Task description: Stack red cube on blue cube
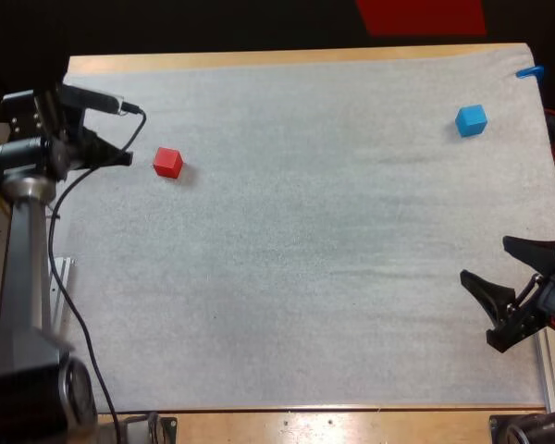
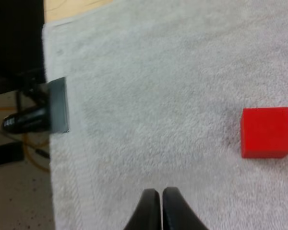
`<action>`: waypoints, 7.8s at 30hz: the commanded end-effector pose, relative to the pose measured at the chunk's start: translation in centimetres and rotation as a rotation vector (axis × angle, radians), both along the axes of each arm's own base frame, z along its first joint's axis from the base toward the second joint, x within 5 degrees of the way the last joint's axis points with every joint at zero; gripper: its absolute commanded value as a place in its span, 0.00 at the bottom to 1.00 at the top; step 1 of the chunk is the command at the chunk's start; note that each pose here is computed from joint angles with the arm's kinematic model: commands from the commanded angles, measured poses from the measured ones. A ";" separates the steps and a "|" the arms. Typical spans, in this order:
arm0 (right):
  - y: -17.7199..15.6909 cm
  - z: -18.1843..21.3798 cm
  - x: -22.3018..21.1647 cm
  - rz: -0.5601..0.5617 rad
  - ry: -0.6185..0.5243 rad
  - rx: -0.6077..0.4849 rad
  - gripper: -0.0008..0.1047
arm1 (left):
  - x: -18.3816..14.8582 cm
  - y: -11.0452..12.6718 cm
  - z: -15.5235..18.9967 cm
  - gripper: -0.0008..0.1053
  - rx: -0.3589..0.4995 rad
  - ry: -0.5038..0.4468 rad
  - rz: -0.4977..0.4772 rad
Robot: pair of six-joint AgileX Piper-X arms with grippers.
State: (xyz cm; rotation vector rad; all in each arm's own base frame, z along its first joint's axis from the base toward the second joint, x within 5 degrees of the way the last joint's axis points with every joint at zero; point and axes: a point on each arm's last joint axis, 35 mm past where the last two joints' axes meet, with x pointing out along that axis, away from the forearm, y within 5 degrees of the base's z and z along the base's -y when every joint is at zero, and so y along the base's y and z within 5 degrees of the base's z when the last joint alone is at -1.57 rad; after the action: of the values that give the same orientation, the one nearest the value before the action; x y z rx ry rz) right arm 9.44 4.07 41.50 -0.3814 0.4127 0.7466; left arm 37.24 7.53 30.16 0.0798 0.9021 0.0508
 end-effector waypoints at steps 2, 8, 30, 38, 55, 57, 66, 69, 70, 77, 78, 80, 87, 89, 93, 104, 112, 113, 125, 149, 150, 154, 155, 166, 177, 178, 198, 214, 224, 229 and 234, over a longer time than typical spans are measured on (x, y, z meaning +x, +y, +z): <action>0.0 0.4 0.0 0.017 -0.028 0.003 0.63 | 1.5 -1.0 -0.8 0.01 0.022 0.036 -0.074; 0.0 0.4 0.0 0.015 -0.028 0.002 0.63 | 4.2 -4.2 -3.6 0.01 0.111 0.111 -0.183; 0.0 0.4 0.0 -0.005 -0.031 -0.010 0.63 | 10.1 -4.2 -13.2 0.01 0.139 0.292 -0.179; -0.1 0.4 0.0 -0.012 -0.032 -0.014 0.63 | 10.3 -4.3 -15.2 0.01 0.085 0.322 -0.186; 0.0 0.9 0.3 -0.013 -0.083 0.001 0.63 | 10.2 -6.5 -15.8 0.01 -0.050 0.333 -0.280; 0.0 0.9 0.3 -0.017 -0.083 -0.001 0.63 | 10.2 -7.7 -15.8 0.01 -0.052 0.333 -0.309; 0.0 0.9 0.3 -0.019 -0.084 -0.002 0.63 | 9.8 -12.8 -15.8 0.01 -0.076 0.346 -0.405; 0.0 0.9 0.3 -0.019 -0.084 -0.002 0.63 | 9.2 -14.6 -15.9 0.01 -0.096 0.379 -0.450; 0.0 0.9 0.3 -0.019 -0.084 -0.002 0.63 | 9.0 -15.0 -15.9 0.01 -0.097 0.388 -0.459; 0.0 0.9 0.3 -0.019 -0.084 -0.002 0.63 | 7.6 -19.1 -16.0 0.01 -0.075 0.444 -0.545; 0.0 0.9 0.3 -0.019 -0.084 -0.002 0.63 | 7.2 -19.7 -16.0 0.01 -0.080 0.462 -0.558; 0.0 0.9 0.3 -0.019 -0.084 -0.002 0.63 | 6.6 -20.6 -16.1 0.01 -0.076 0.497 -0.576; 0.0 0.9 0.3 -0.019 -0.084 -0.002 0.63 | 5.0 -22.3 -16.0 0.01 -0.058 0.593 -0.613; 0.0 0.9 0.3 -0.019 -0.084 -0.002 0.63 | 4.5 -22.7 -15.8 0.01 -0.055 0.613 -0.623; 0.0 0.9 0.3 -0.019 -0.084 -0.002 0.63 | 3.7 -24.0 -15.2 0.01 -0.069 0.627 -0.661; 0.0 0.9 0.3 -0.019 -0.084 -0.002 0.63 | 2.8 -25.4 -12.5 0.01 -0.102 0.569 -0.709; 0.0 0.9 0.3 -0.019 -0.084 -0.002 0.63 | 3.5 -23.1 -7.6 0.01 -0.040 0.397 -0.642; 0.0 0.9 0.3 -0.019 -0.084 -0.002 0.63 | 3.5 -22.4 -6.8 0.01 -0.043 0.376 -0.629; 0.0 0.9 0.3 -0.016 -0.086 -0.005 0.63 | -0.2 -16.9 4.6 0.01 -0.061 0.129 -0.542; 0.0 0.9 0.3 -0.016 -0.086 -0.005 0.63 | -19.9 -12.3 12.5 0.01 -0.098 -0.188 -0.512; 0.0 0.9 0.3 -0.016 -0.086 -0.005 0.63 | -21.0 -12.0 12.7 0.01 -0.104 -0.203 -0.506; 0.0 0.9 0.3 -0.016 -0.086 -0.005 0.63 | -23.3 -11.5 12.8 0.01 -0.111 -0.230 -0.499; 0.0 0.9 0.3 -0.016 -0.086 -0.005 0.63 | -24.1 -11.3 12.7 0.01 -0.113 -0.240 -0.498; 0.1 0.7 0.7 -0.023 -0.069 -0.015 0.63 | -29.2 -10.3 10.5 0.01 -0.174 -0.191 -0.510; 0.4 0.2 1.8 -0.011 -0.046 -0.043 0.63 | -31.4 -9.7 8.2 0.11 -0.169 -0.205 -0.492; 0.5 0.2 2.0 -0.010 -0.040 -0.045 0.63 | -31.4 -9.7 8.3 0.13 -0.167 -0.213 -0.490; 15.1 -6.7 13.7 0.141 0.083 -0.247 0.63 | -30.9 -9.7 8.9 0.54 -0.186 -0.274 -0.461; 25.4 -14.9 20.1 0.152 0.261 -0.380 0.63 | -30.9 -9.7 8.9 0.54 -0.191 -0.273 -0.456; 26.9 -19.9 21.4 0.183 0.373 -0.391 0.63 | -30.9 -9.7 8.9 0.54 -0.191 -0.273 -0.456; 27.3 -21.2 21.8 0.156 0.385 -0.381 0.63 | -30.9 -9.7 8.9 0.54 -0.191 -0.273 -0.456; 27.6 -22.7 22.2 0.127 0.391 -0.390 0.63 | -30.9 -9.7 8.9 0.54 -0.191 -0.273 -0.456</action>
State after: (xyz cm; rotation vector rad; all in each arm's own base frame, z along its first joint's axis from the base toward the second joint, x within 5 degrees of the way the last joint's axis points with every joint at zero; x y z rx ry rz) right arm 31.43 31.40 18.52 -0.6392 0.9412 0.8783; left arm 6.26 -2.22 38.78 0.1077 0.6157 -0.4548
